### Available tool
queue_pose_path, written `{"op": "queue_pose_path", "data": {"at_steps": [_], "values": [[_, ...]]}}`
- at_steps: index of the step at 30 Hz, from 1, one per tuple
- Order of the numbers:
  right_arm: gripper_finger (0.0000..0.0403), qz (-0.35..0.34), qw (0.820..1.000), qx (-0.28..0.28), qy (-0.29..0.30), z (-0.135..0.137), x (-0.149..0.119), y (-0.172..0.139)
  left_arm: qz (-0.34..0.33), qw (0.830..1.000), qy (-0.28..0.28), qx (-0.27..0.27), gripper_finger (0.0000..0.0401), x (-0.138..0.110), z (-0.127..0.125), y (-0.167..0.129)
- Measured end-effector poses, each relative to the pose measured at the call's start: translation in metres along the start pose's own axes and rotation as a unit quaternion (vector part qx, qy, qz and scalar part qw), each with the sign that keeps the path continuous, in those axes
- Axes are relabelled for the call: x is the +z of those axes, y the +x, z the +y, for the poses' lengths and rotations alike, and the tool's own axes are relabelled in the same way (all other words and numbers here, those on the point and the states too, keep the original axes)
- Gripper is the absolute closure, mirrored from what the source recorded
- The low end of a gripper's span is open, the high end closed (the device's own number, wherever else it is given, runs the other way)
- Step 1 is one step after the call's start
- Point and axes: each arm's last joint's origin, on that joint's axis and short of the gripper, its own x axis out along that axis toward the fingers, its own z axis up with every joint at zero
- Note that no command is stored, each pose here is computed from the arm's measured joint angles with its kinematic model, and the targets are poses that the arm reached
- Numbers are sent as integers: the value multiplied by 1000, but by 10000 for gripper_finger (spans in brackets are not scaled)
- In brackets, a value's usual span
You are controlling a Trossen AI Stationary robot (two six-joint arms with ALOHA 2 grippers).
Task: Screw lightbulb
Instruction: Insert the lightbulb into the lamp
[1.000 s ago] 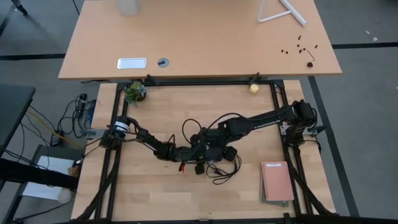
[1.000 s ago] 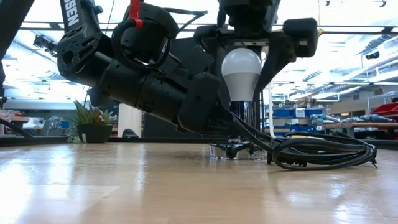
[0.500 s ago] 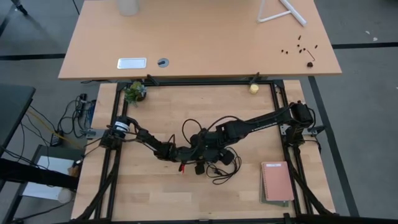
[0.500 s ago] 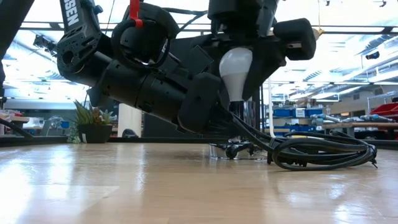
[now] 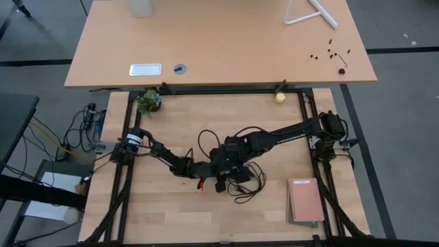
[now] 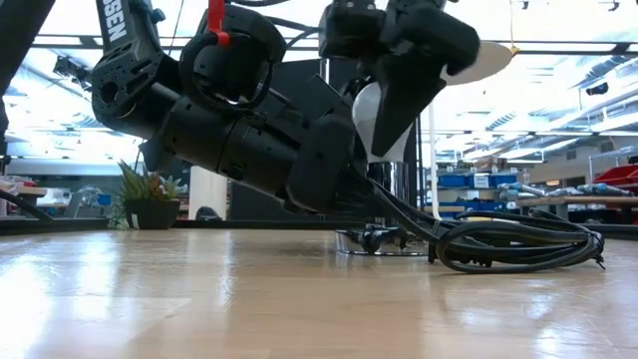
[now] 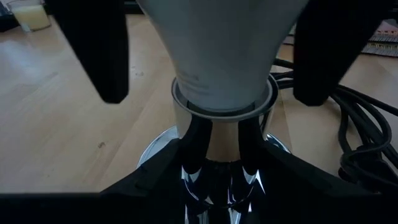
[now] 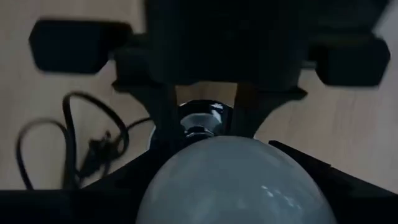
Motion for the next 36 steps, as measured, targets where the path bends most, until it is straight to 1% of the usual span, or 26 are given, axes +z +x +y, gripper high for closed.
{"op": "queue_pose_path", "data": {"at_steps": [5,9,11,13,15,18,21,22,25,30,34,36], "values": [[150,-1,994,-2,111,1,0,0,-1,1000,-13,4,199,0,0,0],[147,-7,978,-3,207,1,1,0,-1,1000,-25,6,199,0,0,0],[138,-9,961,-10,275,1,1,0,0,999,-35,8,199,0,0,0],[131,-15,940,-11,341,1,2,1,0,999,-43,10,199,-1,0,0],[128,-18,921,-11,389,1,3,1,0,999,-51,13,199,-1,1,0],[133,-22,897,-22,441,1,3,1,-2,998,-65,22,199,-1,1,0],[140,-28,880,-37,473,3,2,1,-2,997,-73,24,199,-1,2,0],[141,-30,877,-42,477,3,2,1,-2,997,-72,24,199,-1,2,0],[133,-33,881,-51,469,5,2,1,-2,998,-65,23,199,-1,1,-1],[90,-27,917,-47,396,2,2,0,-2,998,-63,21,199,-1,1,0],[50,-37,935,-35,351,-8,1,-12,-1,998,-63,21,199,-1,1,0],[31,-41,938,-16,342,-13,1,-19,2,998,-61,21,199,-1,1,0]]}}
